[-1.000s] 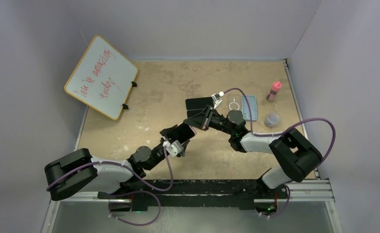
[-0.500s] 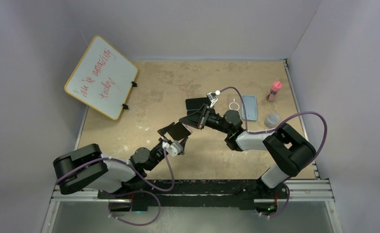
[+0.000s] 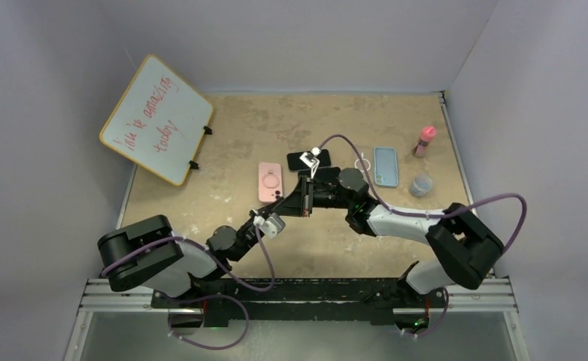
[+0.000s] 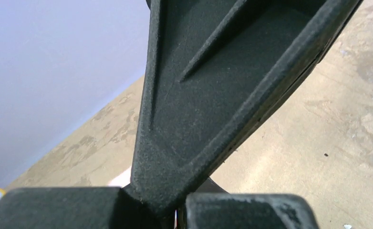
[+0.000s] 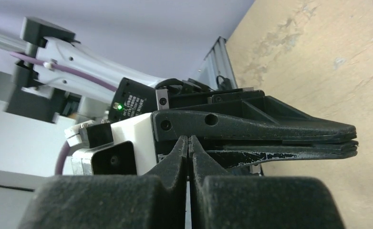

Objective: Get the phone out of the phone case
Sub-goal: Remove the phone case from the phone.

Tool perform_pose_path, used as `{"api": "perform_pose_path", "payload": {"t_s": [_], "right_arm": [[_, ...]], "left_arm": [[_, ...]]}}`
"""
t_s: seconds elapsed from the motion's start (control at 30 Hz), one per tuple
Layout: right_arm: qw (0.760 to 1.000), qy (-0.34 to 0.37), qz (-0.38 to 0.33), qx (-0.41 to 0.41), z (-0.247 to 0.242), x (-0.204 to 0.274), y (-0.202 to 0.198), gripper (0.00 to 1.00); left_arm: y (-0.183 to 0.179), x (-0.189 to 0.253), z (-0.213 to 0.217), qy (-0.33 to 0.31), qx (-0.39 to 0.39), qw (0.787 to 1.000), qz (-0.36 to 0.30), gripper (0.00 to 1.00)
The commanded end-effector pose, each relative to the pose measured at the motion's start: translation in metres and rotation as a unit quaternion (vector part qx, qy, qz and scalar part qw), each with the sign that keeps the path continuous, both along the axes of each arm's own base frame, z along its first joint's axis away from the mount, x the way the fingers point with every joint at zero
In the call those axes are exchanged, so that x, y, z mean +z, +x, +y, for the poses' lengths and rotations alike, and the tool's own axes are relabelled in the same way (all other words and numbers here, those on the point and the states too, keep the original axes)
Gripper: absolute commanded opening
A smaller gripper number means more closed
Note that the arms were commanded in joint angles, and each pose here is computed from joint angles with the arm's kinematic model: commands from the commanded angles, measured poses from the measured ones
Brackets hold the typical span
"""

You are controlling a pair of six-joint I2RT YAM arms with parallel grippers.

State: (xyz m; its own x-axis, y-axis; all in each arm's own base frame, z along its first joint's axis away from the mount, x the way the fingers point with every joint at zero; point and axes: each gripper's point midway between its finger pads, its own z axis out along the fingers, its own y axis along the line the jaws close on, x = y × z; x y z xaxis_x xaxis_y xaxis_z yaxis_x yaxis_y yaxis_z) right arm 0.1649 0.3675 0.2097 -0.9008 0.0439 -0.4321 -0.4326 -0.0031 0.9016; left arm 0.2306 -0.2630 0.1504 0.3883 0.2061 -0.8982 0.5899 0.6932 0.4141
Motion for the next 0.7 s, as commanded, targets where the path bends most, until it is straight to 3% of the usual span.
{"api": "perform_pose_path", "payload": {"t_s": [0.0, 0.2, 0.3, 0.4, 0.53, 0.67], "right_arm": [[0.992, -0.091, -0.091, -0.017, 0.001, -0.014, 0.004, 0.04], [0.967, -0.183, -0.150, -0.097, -0.026, -0.022, 0.034, 0.27], [0.952, -0.221, -0.166, -0.130, -0.042, -0.034, 0.050, 0.42], [0.937, -0.255, -0.168, -0.170, -0.062, -0.046, 0.069, 0.59], [0.912, -0.284, -0.176, -0.236, -0.095, -0.055, 0.097, 0.77], [0.874, -0.309, -0.205, -0.313, -0.125, -0.058, 0.117, 0.97]], "left_arm": [[-0.015, 0.066, 0.001, -0.130, -0.033, 0.990, -0.047, 0.00], [-0.020, 0.040, 0.002, -0.116, -0.042, 0.992, 0.031, 0.00], [-0.012, 0.035, 0.011, -0.141, 0.000, 0.986, 0.089, 0.01], [0.003, 0.031, 0.021, -0.138, 0.064, 0.979, 0.139, 0.19], [0.020, 0.020, 0.033, -0.125, 0.142, 0.963, 0.194, 0.61], [0.038, 0.007, 0.037, -0.120, 0.191, 0.935, 0.274, 0.81]]}}
